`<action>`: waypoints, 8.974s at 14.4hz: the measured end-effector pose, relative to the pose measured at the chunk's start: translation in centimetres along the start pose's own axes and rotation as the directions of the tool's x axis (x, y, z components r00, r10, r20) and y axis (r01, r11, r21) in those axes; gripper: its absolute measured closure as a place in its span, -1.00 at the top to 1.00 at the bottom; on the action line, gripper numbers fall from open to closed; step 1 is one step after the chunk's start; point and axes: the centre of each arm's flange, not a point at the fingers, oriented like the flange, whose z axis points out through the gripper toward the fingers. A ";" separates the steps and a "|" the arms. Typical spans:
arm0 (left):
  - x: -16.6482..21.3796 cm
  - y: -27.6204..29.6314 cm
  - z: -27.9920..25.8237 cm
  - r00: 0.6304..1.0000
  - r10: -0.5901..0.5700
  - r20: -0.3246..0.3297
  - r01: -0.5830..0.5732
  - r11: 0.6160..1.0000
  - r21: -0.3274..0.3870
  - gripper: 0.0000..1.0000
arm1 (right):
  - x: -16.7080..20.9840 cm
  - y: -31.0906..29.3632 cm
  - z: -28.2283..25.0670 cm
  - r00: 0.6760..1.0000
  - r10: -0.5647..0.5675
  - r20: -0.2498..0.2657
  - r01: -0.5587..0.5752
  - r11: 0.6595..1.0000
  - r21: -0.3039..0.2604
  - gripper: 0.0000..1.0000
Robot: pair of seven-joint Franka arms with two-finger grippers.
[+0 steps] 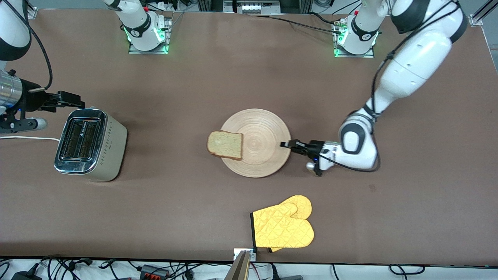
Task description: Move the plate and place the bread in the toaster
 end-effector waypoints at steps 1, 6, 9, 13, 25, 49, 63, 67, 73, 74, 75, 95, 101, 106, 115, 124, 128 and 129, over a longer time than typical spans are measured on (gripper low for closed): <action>-0.2 0.6 1.3 1.000 -0.005 -0.006 0.005 1.000 -0.004 -0.82 | 0.4 -0.1 0.3 1.000 -0.001 -0.008 0.001 1.000 0.009 1.00; -0.4 1.1 2.5 1.000 -0.014 -0.013 0.014 1.000 -0.008 -0.52 | 3.1 -4.3 3.8 0.993 0.111 -0.040 -0.106 0.987 0.119 1.00; 0.3 1.5 -0.3 1.000 0.009 -0.015 -0.009 1.000 -0.029 0.06 | 5.5 -11.1 7.5 0.987 0.148 -0.054 -0.142 0.984 0.104 1.00; 1.2 1.5 -10.8 0.984 0.139 0.114 -0.142 0.990 0.017 0.85 | 8.6 -13.2 13.5 0.986 0.161 -0.042 -0.155 0.980 0.124 1.00; 0.3 12.8 -35.5 0.855 0.093 0.510 -0.364 0.808 0.464 1.00 | 8.7 -20.6 28.0 0.937 0.274 -0.219 -0.195 0.926 0.323 1.00; -13.5 33.5 -44.2 0.976 -0.129 -0.178 0.215 0.389 0.896 1.00 | 7.4 -20.0 34.5 0.957 0.240 -0.166 -0.128 0.856 0.502 0.55; -15.8 34.2 -43.4 0.972 -0.119 -0.201 0.231 0.382 0.895 1.00 | 7.1 -20.7 33.3 0.950 0.283 -0.135 -0.158 0.804 0.573 -0.81; -15.6 34.5 -42.8 0.975 -0.113 -0.190 0.220 0.382 0.898 1.00 | 7.8 -18.8 27.8 0.942 0.240 -0.234 -0.077 0.835 0.544 -0.81; -15.5 34.7 -42.5 0.977 -0.109 -0.185 0.213 0.382 0.899 1.00 | 8.9 -15.2 15.2 0.988 0.092 -0.123 -0.039 0.926 0.376 -0.83; -15.5 34.7 -42.5 0.977 -0.109 -0.185 0.213 0.382 0.899 1.00 | 8.5 -15.0 12.1 0.993 0.081 -0.081 -0.050 0.944 0.327 -0.83; -15.5 34.7 -42.5 0.977 -0.109 -0.185 0.213 0.382 0.899 1.00 | 7.8 -14.6 9.0 0.996 0.070 -0.048 -0.055 0.964 0.259 -0.83; -15.5 34.7 -42.4 0.977 -0.109 -0.185 0.213 0.382 0.899 1.00 | 6.8 -1.4 2.5 0.990 0.099 0.100 -0.045 0.898 -0.438 -0.83; -15.5 34.7 -42.4 0.977 -0.109 -0.185 0.213 0.382 0.899 1.00 | 8.2 0.2 3.8 0.991 0.105 0.080 -0.060 0.899 -0.433 -0.83; -15.5 34.7 -42.3 0.977 -0.108 -0.183 0.211 0.382 0.900 1.00 | 10.1 0.3 6.6 0.991 0.115 0.065 -0.081 0.921 -0.382 -0.83; -15.4 34.8 -42.1 0.978 -0.106 -0.179 0.206 0.382 0.901 1.00 | 12.2 0.0 8.6 0.994 0.105 0.020 -0.093 0.939 -0.332 -0.37; -15.4 34.9 -42.1 0.977 -0.107 -0.182 0.210 0.382 0.900 1.00 | 6.4 -4.7 -5.6 0.981 0.045 -0.190 -0.073 0.987 -0.145 1.00; -15.4 34.9 -42.1 0.975 -0.109 -0.195 0.222 0.380 0.898 1.00 | 4.5 -6.1 -6.5 0.991 0.036 -0.129 -0.043 0.998 -0.053 1.00; -15.4 34.8 -42.1 0.975 -0.110 -0.195 0.223 0.380 0.898 1.00 | 4.1 -6.2 -6.6 0.992 0.034 -0.120 -0.040 0.998 -0.051 1.00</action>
